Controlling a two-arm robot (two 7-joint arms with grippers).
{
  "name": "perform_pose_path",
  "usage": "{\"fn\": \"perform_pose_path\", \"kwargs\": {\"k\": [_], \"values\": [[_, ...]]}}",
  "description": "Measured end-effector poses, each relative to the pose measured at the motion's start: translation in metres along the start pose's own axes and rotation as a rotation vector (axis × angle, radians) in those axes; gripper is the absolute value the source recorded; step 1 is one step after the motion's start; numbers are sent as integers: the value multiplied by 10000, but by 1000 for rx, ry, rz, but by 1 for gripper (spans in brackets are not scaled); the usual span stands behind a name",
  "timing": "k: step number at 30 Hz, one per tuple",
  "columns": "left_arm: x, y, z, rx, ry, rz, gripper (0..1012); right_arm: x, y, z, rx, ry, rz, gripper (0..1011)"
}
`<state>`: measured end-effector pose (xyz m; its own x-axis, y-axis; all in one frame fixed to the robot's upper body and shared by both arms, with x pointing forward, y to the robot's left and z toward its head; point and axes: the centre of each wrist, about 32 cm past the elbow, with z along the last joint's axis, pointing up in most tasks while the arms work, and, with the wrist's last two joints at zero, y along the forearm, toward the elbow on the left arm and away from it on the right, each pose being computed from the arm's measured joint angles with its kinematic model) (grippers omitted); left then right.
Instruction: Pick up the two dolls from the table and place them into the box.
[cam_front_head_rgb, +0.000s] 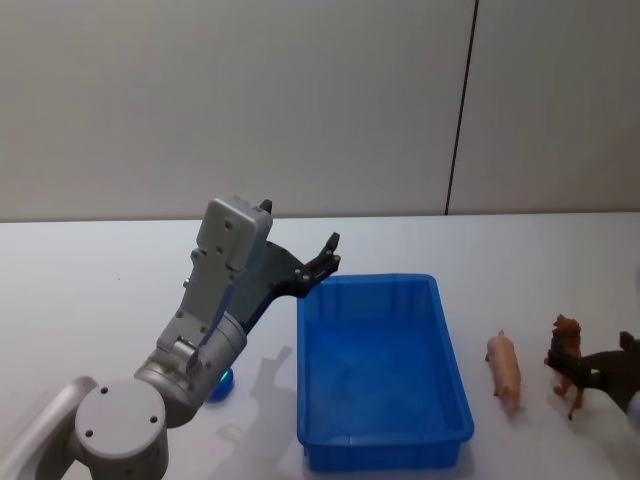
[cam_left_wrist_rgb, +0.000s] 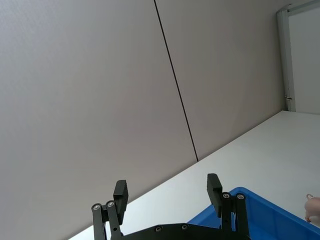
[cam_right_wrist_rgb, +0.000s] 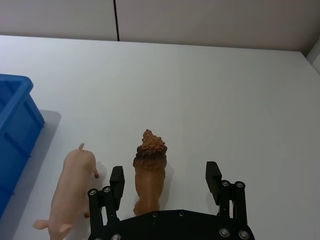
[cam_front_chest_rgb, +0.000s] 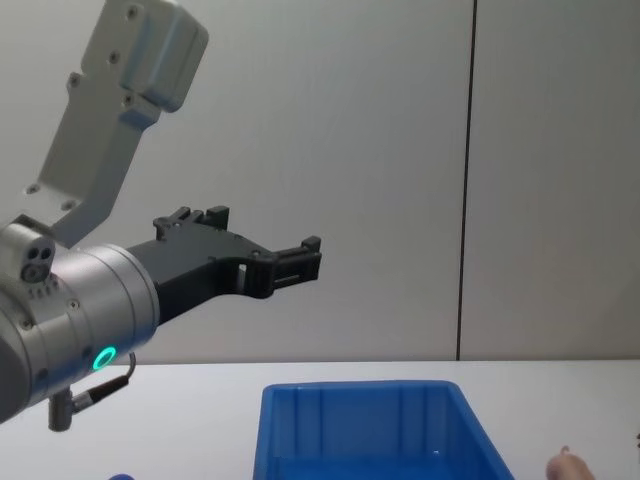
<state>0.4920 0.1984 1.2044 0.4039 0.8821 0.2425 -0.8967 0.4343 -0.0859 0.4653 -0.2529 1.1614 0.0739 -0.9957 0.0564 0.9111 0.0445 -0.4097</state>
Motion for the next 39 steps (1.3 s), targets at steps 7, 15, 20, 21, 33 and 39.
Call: {"fn": "perform_pose_path", "kwargs": {"k": [7,15,20,21,33,39], "values": [[0,0,0,0,0,0,1001,-52,123,0,-30,11,-5,1001],[0,0,0,0,0,0,1001,-112,251,-35,-63,31,10,1001],[0,0,0,0,0,0,1001,-147,313,-55,-79,44,25,965],[0,0,0,0,0,0,1001,-154,326,-60,-83,46,28,942],[0,0,0,0,0,0,1001,-192,387,-79,-99,58,42,599],[0,0,0,0,0,0,1001,-199,398,-83,-102,60,45,422]]}}
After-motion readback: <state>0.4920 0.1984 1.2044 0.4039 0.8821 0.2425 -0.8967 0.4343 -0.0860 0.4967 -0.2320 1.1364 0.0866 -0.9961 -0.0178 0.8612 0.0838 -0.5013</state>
